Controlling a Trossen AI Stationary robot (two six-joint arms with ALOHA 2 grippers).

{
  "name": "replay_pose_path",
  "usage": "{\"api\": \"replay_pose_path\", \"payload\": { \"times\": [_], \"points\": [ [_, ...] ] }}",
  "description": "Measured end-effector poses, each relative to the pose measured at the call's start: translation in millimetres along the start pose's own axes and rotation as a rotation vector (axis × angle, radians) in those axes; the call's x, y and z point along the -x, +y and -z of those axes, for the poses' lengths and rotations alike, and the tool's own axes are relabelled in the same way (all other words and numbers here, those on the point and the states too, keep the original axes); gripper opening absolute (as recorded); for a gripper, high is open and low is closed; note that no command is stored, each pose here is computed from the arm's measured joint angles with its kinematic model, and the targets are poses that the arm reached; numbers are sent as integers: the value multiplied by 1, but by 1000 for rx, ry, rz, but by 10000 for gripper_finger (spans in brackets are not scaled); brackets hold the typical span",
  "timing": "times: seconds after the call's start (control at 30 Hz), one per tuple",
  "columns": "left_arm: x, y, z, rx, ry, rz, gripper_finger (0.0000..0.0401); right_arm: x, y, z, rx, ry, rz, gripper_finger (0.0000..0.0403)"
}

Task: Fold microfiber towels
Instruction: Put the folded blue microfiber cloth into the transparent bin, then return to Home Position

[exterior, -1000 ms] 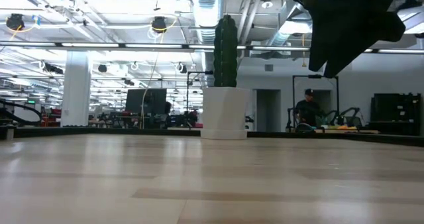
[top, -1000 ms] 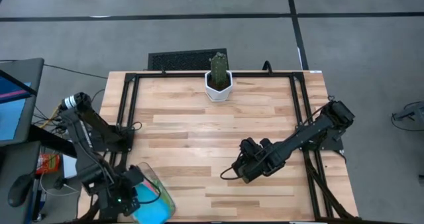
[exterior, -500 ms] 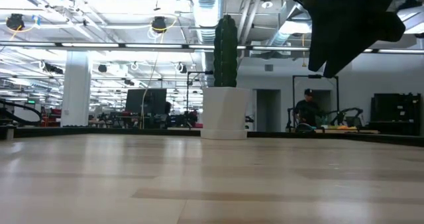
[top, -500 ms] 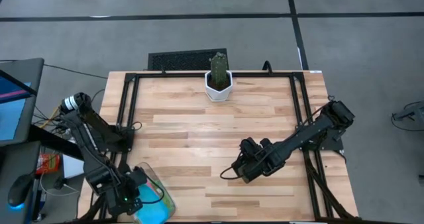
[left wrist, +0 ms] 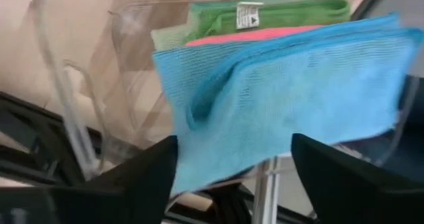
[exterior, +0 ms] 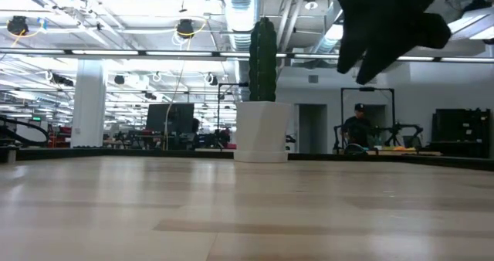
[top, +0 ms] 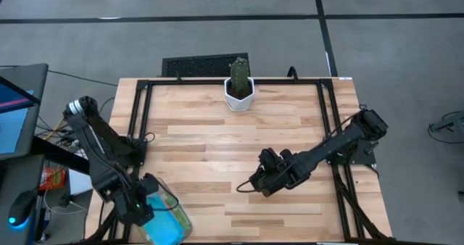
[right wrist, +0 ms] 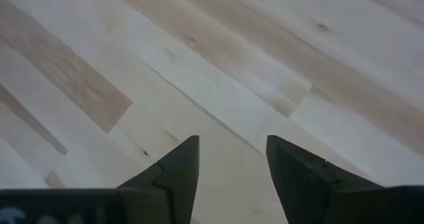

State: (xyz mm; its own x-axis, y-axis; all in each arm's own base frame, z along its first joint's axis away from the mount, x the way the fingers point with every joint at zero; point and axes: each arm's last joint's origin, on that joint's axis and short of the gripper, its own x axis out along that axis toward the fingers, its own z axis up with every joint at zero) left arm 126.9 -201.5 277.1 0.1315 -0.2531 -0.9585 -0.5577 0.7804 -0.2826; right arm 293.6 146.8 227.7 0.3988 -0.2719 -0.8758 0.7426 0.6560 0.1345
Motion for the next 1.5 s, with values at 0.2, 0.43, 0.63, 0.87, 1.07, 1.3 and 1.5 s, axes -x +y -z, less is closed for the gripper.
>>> {"api": "replay_pose_path", "payload": {
  "times": [0.2, 0.43, 0.63, 0.87, 1.07, 1.3, 1.5],
  "points": [
    [38, 21, -5, 34, -124, 139, 313, 30, -1, -28, 44, -65, -70, 203],
    [122, 54, -16, -80, -552, 450, 313, 142, -31, -78, 257, -489, -190, 203],
    [164, 99, -24, -300, -969, 402, 313, 223, -99, -99, 371, -697, -264, 202],
    [154, 150, -29, -308, -1140, 459, 313, 224, -167, -84, 251, -819, -259, 202],
    [108, 166, -27, -412, -1184, 822, 313, 169, -201, -45, 165, -872, -496, 202],
    [42, 170, -21, -639, -1292, 1211, 313, 100, -216, -2, 127, -1028, -830, 202],
    [-2, 166, -20, -748, -1341, 1257, 313, 49, -226, 26, 107, -1048, -869, 202]
  ]
}}
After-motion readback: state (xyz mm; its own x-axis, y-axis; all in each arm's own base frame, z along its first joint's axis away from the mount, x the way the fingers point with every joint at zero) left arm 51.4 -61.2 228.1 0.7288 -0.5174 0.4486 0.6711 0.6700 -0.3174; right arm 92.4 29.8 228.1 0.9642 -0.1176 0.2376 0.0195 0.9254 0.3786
